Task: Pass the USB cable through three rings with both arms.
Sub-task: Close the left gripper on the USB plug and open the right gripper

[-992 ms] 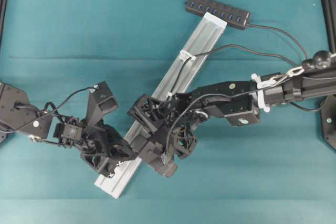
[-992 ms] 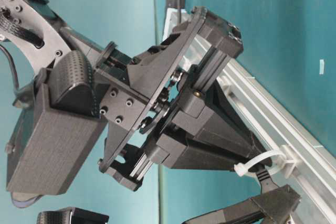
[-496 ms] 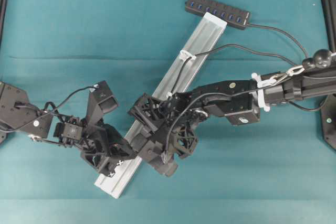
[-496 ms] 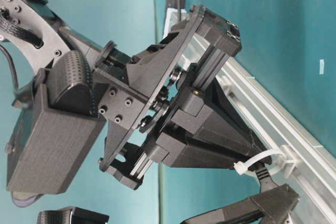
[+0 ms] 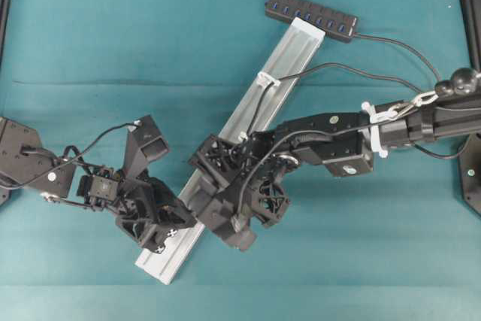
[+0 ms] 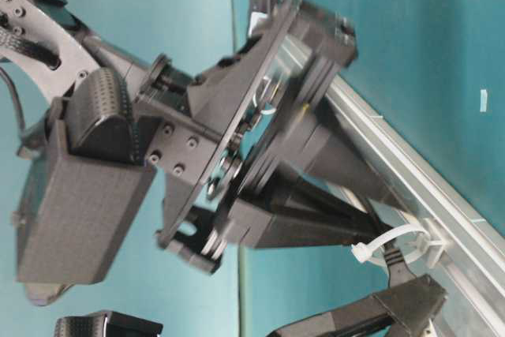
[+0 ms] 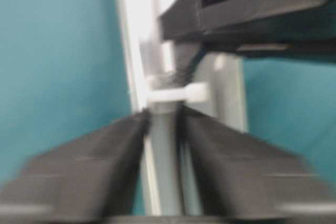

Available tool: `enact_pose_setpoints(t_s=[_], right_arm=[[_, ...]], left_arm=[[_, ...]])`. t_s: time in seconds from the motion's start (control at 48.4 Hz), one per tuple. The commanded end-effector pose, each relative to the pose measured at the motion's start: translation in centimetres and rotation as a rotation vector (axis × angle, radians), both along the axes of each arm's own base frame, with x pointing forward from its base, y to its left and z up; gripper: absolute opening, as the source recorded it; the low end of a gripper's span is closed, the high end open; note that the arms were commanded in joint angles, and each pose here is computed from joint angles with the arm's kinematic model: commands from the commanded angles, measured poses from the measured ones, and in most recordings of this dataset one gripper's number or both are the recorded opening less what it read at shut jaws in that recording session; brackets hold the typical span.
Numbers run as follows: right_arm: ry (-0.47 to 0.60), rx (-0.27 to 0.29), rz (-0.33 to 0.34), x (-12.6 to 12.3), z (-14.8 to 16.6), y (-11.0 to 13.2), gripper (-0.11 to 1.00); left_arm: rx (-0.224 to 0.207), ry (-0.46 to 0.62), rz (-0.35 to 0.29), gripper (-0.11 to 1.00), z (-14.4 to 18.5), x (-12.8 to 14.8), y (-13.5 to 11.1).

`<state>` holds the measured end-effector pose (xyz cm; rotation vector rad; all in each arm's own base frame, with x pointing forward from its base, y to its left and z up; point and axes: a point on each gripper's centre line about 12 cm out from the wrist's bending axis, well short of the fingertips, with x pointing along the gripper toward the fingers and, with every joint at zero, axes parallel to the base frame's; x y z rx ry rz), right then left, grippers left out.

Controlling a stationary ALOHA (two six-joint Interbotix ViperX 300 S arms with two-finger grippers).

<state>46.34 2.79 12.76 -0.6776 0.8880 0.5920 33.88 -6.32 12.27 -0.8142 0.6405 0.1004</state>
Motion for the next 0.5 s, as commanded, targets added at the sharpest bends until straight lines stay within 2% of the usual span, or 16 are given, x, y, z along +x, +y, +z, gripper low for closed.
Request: enact_pose_setpoints(t_s=[0.0, 0.041, 0.083, 0.289, 0.475], right_arm=[[-0.009, 0.021, -0.048, 0.1, 0.7, -0.5, 0.82], [-0.009, 0.024, -0.059, 0.1, 0.9, -0.6, 0.89], [-0.006, 0.025, -0.065, 0.0, 0.9, -0.7, 0.91], [-0.015, 0.023, -0.069, -0.2, 1.2, -0.9, 0.87], [-0.015, 0.023, -0.077, -0.7, 1.4, -1.2, 0.87]], left_arm=[[-0.005, -0.032, -0.004, 0.10, 0.9, 0.4, -0.2], [-0.006, -0.035, -0.006, 0.10, 1.0, 0.4, -0.2], [-0.005, -0.033, -0.006, 0.10, 1.0, 0.4, -0.2], [-0.014, -0.032, -0.003, 0.10, 1.0, 0.2, -0.3], [-0.065, -0.035, 0.016, 0.10, 1.8, -1.0, -0.5]])
